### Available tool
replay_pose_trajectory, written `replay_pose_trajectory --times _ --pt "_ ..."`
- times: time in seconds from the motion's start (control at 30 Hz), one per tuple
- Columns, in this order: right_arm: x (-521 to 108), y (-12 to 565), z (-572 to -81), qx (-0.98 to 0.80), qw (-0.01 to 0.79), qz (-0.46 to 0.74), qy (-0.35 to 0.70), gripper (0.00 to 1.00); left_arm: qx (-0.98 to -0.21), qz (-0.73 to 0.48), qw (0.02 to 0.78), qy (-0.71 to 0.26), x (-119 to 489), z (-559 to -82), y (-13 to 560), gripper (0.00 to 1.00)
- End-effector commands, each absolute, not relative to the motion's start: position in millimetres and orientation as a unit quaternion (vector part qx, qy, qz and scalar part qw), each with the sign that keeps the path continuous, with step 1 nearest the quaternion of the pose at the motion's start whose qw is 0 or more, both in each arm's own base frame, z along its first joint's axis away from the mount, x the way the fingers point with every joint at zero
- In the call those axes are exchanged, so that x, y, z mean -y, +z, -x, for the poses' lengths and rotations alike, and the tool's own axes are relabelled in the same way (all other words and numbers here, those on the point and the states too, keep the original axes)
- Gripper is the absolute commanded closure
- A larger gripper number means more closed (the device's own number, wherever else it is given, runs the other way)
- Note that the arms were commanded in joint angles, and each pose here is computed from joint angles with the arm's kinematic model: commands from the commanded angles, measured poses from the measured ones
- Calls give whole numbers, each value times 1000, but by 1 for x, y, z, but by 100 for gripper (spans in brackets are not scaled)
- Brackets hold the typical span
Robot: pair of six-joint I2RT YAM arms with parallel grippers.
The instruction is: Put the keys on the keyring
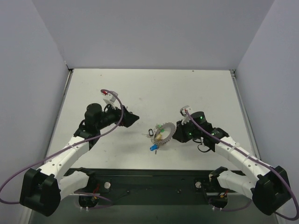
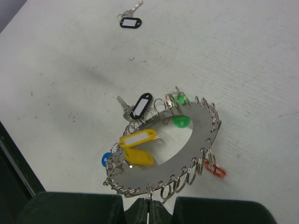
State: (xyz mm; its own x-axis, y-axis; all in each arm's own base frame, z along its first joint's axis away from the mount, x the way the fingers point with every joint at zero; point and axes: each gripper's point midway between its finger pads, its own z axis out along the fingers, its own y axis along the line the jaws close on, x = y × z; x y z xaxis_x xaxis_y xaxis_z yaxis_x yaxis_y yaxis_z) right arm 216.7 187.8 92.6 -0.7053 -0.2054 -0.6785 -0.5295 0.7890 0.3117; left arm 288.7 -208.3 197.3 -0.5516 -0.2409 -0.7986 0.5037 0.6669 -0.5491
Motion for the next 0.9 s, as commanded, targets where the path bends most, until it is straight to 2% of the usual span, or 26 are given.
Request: replay_pose_trajectory --times 0.0,0.4,0.63,0.87 --pt "-205 141 -214 -832 374 284 295 100 -697 -200 502 -471 240 -263 249 6" --pt "-226 227 -201 -739 438 369 354 100 -622 -312 470 -543 291 -223 297 7" --pt "-241 263 -181 -683 452 401 410 100 -565 -323 480 -588 302 -207 331 11" --pt "-246 303 -169 -634 489 395 451 100 -526 -332 455 -637 314 -189 352 14"
